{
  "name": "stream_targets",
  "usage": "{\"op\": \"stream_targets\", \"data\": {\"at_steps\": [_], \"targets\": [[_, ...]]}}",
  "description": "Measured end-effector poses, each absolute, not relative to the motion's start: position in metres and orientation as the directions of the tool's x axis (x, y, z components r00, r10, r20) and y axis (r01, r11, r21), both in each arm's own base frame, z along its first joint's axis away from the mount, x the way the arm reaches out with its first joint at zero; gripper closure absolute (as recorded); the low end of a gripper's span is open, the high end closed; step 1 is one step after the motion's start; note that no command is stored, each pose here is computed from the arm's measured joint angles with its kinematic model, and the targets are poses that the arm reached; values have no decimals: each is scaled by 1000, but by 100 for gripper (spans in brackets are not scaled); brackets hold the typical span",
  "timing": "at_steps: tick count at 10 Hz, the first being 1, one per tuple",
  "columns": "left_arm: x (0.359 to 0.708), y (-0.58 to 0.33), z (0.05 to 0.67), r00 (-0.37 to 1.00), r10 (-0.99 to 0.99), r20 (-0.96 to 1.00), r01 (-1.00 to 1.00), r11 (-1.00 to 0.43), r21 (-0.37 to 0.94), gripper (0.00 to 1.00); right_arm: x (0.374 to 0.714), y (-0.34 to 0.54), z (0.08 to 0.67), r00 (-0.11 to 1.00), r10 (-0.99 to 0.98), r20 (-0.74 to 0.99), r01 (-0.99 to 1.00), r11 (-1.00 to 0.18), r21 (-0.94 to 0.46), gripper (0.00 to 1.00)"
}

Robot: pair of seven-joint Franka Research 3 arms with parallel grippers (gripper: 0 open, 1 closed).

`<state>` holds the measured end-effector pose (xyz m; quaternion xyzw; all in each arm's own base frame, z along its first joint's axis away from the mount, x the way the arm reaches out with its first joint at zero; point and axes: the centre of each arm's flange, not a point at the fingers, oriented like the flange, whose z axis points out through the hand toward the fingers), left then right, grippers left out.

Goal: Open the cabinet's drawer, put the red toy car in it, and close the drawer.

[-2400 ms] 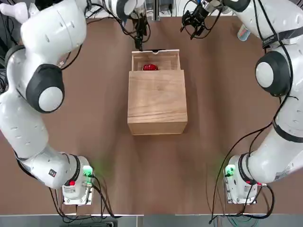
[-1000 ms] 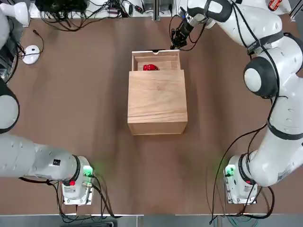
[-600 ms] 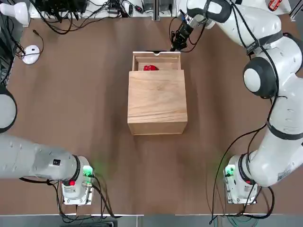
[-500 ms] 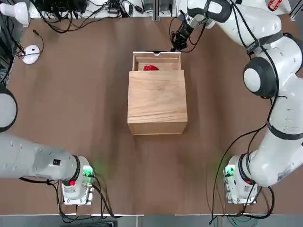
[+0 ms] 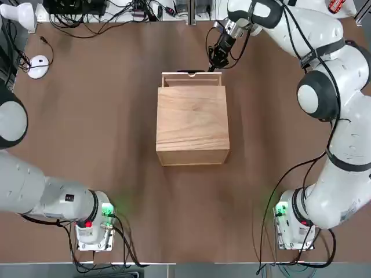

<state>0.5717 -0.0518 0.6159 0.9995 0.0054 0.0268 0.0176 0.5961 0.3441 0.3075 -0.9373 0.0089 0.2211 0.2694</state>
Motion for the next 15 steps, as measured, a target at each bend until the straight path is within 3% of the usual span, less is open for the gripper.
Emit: {"op": "stream_targets", "data": {"at_steps": [11, 13, 15], "targets": [[573, -51, 605, 996, -92, 9, -92, -995, 35, 1, 557, 370, 295, 823, 199, -533, -95, -875, -475, 88], [574, -43, 606, 996, -90, 10, -90, -995, 34, 1, 563, 369, 301, 836, 195, -513, -93, -870, -484, 75], [574, -39, 606, 997, -82, 11, -82, -996, 34, 1, 597, 345, 331, 881, 157, -446, -107, -852, -512, 45]]}}
